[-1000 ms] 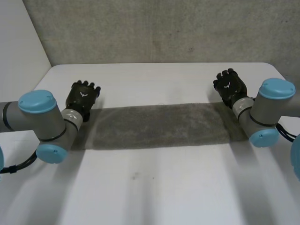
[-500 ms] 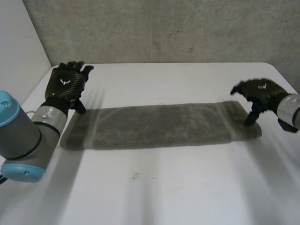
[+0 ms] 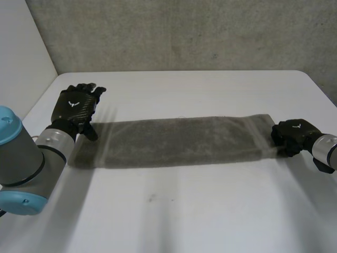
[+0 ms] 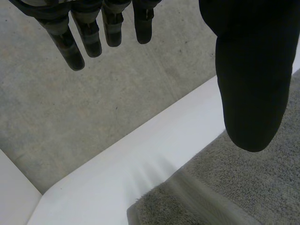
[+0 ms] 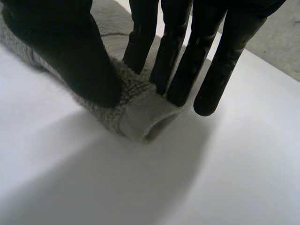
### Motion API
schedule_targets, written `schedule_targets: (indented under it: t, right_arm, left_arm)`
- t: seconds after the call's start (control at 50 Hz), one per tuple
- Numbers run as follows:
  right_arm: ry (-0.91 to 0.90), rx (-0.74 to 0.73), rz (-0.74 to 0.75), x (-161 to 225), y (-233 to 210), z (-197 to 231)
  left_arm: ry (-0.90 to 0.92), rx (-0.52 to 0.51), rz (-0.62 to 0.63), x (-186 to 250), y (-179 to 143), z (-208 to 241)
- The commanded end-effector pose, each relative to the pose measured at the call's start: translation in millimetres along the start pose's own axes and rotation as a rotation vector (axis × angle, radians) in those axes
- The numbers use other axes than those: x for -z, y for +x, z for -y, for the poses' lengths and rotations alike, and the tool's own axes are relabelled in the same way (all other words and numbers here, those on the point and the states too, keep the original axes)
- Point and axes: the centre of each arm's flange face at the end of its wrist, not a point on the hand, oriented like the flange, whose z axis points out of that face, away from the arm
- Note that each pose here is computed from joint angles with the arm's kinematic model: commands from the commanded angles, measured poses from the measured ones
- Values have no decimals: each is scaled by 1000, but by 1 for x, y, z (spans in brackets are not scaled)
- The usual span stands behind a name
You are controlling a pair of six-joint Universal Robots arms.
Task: Fold the towel.
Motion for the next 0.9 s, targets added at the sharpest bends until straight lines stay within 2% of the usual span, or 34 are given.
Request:
schedule_targets:
  t: [0.02, 0.14, 0.18, 0.26, 0.36, 0.4, 0.42, 0.44, 0.46, 0.5, 0.52, 0.56, 0.58, 0.6, 0.62, 0.66, 0.68, 0.72, 0.74, 0.78, 0.9]
  right_arm:
    - [9, 18, -134, 2, 32, -2]
    - [-32, 82, -242, 6, 61, -4]
    - [-91, 173, -312, 15, 82, -6]
    - [-141, 250, -365, 27, 100, -2]
    - [-75, 244, -406, 33, 105, 25]
    - [43, 227, -398, 36, 86, 62]
    - [43, 227, -398, 36, 86, 62]
    - [111, 231, -370, 33, 68, 80]
    - [112, 231, -370, 33, 68, 80]
    - [253, 271, -286, 23, 18, 112]
    - [254, 271, -285, 23, 18, 112]
    - [375, 327, -161, 18, -44, 137]
    - [376, 327, -161, 18, -44, 137]
    - [421, 349, -87, 17, -77, 144]
    - [422, 349, -86, 17, -77, 144]
    - [466, 382, 83, 16, -142, 142]
    - [466, 382, 84, 16, -143, 142]
    - [490, 418, 273, 21, -209, 129]
    - [490, 418, 274, 21, -210, 129]
    - [506, 444, 433, 29, -263, 113]
    - [483, 473, 562, 35, -312, 86]
  left_arm:
    - [0, 0, -2, 0, 1, 0]
    - [-1, 0, -1, 1, 1, 0]
    - [-2, 0, 2, 1, 0, 0]
    - [-3, 0, 2, 1, 0, 0]
    - [-6, 0, 3, 2, 0, -1]
    - [-5, 0, 3, 2, 0, -1]
    - [-5, 0, 3, 2, 0, -1]
    - [-3, 2, 2, 2, 0, 0]
    - [-3, 2, 2, 2, 0, 0]
    - [-2, 1, 4, 2, 0, 1]
    - [-2, 1, 4, 3, 0, 1]
    - [4, 1, 4, 4, 0, 3]
    - [4, 1, 4, 4, 0, 3]
    - [9, 0, 2, 4, 0, 5]
    - [9, 0, 2, 5, 0, 5]
    - [16, -1, -1, 6, 2, 8]
    - [16, -1, -1, 6, 2, 8]
    - [23, 8, -2, 9, 3, 11]
    - [23, 8, -2, 9, 3, 11]
    - [29, 23, -6, 9, 4, 13]
    - [41, 29, -25, 10, 11, 17]
